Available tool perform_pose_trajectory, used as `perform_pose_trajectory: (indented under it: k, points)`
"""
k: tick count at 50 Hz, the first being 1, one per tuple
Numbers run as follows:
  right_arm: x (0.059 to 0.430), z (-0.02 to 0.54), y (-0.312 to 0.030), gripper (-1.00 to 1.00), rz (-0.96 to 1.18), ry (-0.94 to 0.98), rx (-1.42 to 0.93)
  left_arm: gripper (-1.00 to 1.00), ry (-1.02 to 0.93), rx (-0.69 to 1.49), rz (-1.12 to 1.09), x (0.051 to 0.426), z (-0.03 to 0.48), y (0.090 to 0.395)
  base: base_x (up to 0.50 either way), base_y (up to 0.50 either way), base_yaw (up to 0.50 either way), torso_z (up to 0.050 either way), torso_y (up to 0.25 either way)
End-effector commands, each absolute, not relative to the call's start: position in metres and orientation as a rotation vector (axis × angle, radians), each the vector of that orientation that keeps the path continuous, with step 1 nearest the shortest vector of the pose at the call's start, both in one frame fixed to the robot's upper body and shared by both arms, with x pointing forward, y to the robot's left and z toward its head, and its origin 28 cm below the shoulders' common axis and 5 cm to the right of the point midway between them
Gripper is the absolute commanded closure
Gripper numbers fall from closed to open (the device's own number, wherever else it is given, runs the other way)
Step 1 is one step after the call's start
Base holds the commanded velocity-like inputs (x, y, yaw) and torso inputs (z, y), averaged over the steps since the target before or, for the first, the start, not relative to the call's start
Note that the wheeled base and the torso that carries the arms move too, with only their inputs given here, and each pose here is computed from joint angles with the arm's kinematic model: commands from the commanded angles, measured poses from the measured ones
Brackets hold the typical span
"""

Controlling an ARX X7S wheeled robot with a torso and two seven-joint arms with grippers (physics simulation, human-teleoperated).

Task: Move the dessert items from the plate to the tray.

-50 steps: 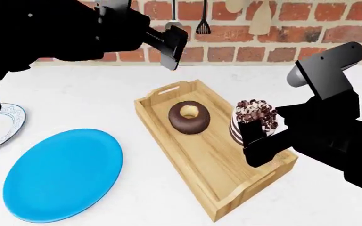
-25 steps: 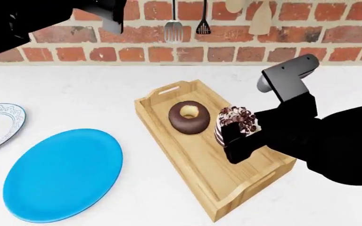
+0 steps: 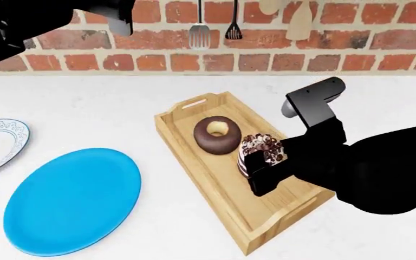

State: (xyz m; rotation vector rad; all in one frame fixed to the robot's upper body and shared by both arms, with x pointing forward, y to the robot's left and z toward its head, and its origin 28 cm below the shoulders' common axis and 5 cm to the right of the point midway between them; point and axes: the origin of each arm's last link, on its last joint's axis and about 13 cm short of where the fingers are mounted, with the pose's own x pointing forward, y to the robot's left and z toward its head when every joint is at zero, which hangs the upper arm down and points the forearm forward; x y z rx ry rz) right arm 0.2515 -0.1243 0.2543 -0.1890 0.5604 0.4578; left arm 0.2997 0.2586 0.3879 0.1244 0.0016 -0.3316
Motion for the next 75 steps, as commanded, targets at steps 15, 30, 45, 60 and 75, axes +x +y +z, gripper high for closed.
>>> perform_pose_trajectory:
  k: [15,30,45,60,75]
  points:
    - [0.252,0.268,-0.127,-1.00,0.446,0.509,-0.214,-1.00,0.004,0.118,-0.326,0.300,0.389,0.261,0.00,0.00,0.00,0.000,0.000]
    - [0.229,0.333,-0.136,-1.00,0.394,0.299,-0.220,-1.00,-0.005,0.120,-0.315,0.290,0.378,0.272,0.00,0.00,0.00,0.000,0.000]
    - [0.221,0.344,-0.153,-1.00,0.264,0.148,-0.251,-1.00,-0.043,0.193,-0.245,0.261,0.366,0.280,0.00,0.00,0.00,0.000,0.000]
    - [0.213,0.338,-0.168,-1.00,0.194,0.046,-0.214,-1.00,-0.072,0.146,-0.254,0.236,0.348,0.297,0.00,0.00,0.00,0.000,0.000]
    - [0.206,0.330,-0.172,-1.00,0.180,0.000,-0.218,-1.00,-0.102,0.131,-0.235,0.226,0.347,0.300,0.00,0.00,0.00,0.000,0.000]
